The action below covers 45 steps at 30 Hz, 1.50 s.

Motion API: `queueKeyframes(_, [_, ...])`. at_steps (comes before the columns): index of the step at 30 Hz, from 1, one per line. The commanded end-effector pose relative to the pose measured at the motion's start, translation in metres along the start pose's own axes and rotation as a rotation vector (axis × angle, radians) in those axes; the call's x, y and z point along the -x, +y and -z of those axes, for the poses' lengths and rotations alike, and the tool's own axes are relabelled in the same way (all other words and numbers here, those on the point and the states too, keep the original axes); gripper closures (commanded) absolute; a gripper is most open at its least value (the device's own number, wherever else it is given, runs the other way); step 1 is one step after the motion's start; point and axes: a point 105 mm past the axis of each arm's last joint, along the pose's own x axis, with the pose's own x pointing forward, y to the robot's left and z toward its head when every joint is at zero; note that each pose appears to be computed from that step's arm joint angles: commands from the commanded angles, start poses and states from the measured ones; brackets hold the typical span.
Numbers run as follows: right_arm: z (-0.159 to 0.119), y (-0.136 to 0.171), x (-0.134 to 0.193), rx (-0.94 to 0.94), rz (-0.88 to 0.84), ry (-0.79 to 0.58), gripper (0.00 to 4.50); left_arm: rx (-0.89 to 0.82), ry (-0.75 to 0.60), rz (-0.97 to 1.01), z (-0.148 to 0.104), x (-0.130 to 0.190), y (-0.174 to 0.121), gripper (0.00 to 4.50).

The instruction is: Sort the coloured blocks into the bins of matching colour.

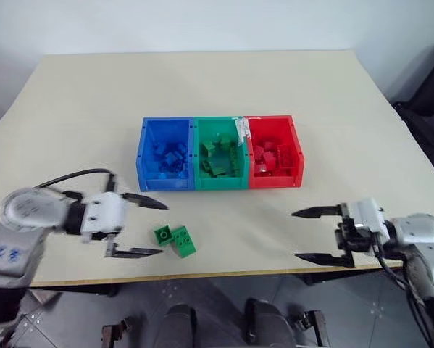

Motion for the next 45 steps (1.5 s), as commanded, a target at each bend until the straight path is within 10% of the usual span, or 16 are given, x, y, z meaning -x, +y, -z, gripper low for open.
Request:
queueKeyframes(1, [-0.013, 0.003, 0.004, 0.045, 0.020, 0.003, 0.00, -0.034, 0.098, 0.145, 0.015, -0.017, 0.001, 0.02])
queueKeyframes(15, [-0.022, 0.017, -0.002, 0.008, 0.027, 0.012, 0.00, -0.144, 0.199, 0.246, 0.031, -0.052, 0.015, 0.02])
queueKeyframes(26, [-0.028, 0.012, -0.008, 0.065, 0.024, -0.010, 0.00, -0.149, 0.138, 0.172, 0.023, -0.060, 0.022, 3.05])
queueKeyframes(45, [-0.051, -0.013, 0.025, 0.069, 0.628, -0.250, 0.00, 0.087, -0.226, -0.607, -0.034, -0.051, 0.177, 3.05])
